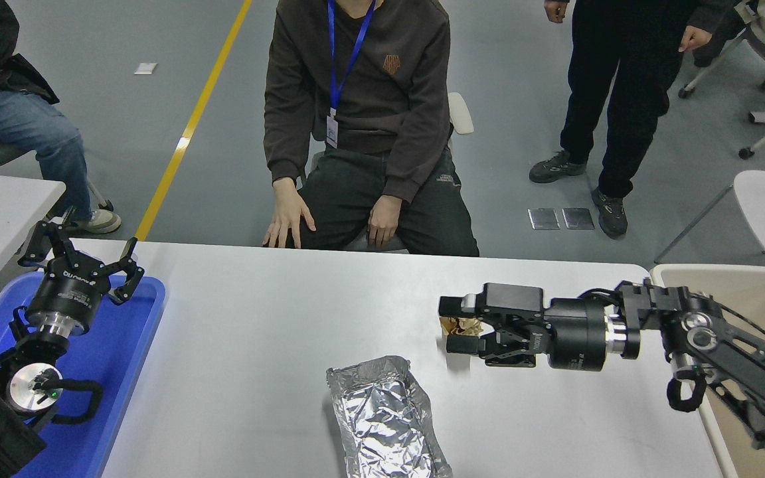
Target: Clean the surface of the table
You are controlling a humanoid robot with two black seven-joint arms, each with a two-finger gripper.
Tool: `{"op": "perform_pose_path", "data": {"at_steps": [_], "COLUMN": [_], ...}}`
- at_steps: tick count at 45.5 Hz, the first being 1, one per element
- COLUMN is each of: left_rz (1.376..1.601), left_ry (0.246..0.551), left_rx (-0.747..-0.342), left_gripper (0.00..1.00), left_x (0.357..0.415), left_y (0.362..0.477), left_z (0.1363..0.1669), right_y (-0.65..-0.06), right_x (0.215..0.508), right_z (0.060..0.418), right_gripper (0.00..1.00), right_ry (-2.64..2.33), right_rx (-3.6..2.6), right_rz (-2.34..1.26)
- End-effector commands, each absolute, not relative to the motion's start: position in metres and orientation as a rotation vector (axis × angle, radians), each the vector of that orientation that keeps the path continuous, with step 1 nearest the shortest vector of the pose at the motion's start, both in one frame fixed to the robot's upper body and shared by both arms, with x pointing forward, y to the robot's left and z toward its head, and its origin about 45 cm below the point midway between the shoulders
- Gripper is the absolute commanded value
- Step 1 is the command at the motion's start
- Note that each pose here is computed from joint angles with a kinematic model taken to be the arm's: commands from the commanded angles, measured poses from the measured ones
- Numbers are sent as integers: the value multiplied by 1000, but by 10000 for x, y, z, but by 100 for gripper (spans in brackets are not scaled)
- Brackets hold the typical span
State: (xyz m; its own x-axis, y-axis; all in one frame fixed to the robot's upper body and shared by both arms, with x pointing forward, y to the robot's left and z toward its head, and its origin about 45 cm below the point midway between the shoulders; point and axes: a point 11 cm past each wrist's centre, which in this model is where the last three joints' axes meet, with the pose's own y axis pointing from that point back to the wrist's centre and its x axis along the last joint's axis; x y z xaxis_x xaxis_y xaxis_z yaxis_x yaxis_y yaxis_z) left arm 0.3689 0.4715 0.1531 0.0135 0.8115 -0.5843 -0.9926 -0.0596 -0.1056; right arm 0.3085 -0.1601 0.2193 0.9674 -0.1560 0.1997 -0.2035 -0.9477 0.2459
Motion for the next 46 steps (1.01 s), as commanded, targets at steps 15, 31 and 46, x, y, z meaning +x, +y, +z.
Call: {"op": "perform_pose_path", "data": {"at_steps": [15, 31, 46], "left_rz": [1536, 1537, 1537], "left_ry": [396, 395, 395], "left_rx": [-586, -588, -588], "left_gripper": [100, 100, 100], "left_x": [3689, 3689, 3689], "left_y": [4713, 4715, 4715], "left_z": [1531, 1534, 1534], "right_y": [-1154, -1210, -1077], "right_x": [3010, 3082, 2991], "right_z": [1768, 1409, 1191], "right_gripper": [99, 99, 99], "right_ry": [-28, -97, -93], "right_rx": [2322, 2065, 2095], "right_rz": [534, 477, 392]}}
